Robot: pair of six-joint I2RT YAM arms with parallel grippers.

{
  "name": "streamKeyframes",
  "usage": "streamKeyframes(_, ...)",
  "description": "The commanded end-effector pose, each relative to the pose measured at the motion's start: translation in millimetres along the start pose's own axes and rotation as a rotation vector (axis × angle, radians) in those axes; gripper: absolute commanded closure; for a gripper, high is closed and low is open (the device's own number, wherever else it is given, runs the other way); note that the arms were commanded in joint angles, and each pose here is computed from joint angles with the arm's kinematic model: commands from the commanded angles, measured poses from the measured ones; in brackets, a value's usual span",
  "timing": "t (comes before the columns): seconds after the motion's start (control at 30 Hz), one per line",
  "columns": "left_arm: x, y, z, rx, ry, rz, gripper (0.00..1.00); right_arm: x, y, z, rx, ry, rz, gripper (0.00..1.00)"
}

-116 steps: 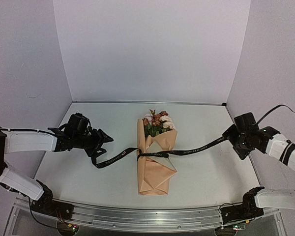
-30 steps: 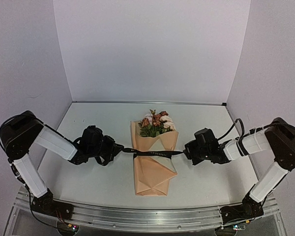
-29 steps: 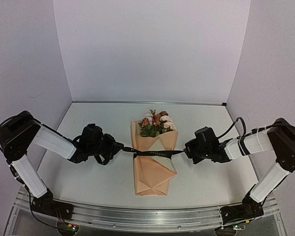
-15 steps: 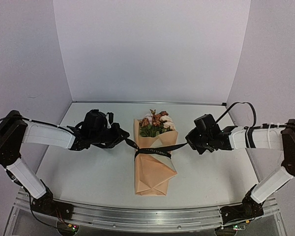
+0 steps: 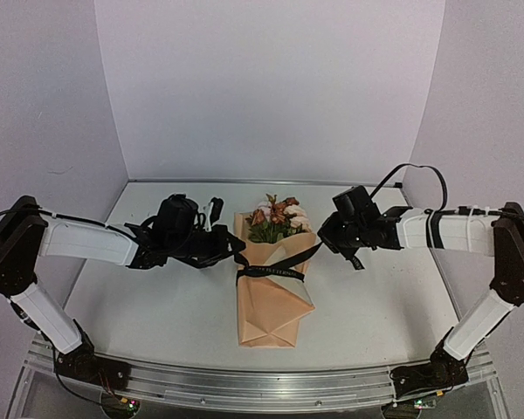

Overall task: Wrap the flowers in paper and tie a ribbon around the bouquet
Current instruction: Tie the ribbon around the folded bouquet.

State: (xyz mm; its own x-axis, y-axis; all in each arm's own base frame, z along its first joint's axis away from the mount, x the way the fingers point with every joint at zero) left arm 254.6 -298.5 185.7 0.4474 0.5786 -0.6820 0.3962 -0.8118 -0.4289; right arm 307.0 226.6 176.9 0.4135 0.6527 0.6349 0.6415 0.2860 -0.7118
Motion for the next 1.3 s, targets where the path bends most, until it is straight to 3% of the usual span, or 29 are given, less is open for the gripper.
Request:
streamKeyframes(0.0,-25,1,-18,-0.040,0.097,0.065,1.00,17,-2,-1,0.003,-0.048,-0.016,1.00)
streamKeyframes(0.5,-35,2,-12,-0.039,0.186,0.068,1.00,76,4,-4,0.097,-0.183,-0.062,1.00)
streamKeyframes(1.27,-29,-11,-23,-0.129,0.176,-0.027,1.00,40,-2,42,0.162,-0.336,0.081,1.00)
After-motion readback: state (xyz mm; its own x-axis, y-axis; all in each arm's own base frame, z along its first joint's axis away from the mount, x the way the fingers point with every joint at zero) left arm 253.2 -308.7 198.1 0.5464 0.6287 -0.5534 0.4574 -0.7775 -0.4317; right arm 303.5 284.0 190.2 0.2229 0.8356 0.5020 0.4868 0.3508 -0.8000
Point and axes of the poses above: each gripper's point midway between its finger pads, its own y axis out along the fingers, its own x axis along the line the jaws close on, z = x × y, the point moved 8 cm from there along -y, back along the fingers, and after that the axes turned 6 degrees about y, right-handed, at the moved point
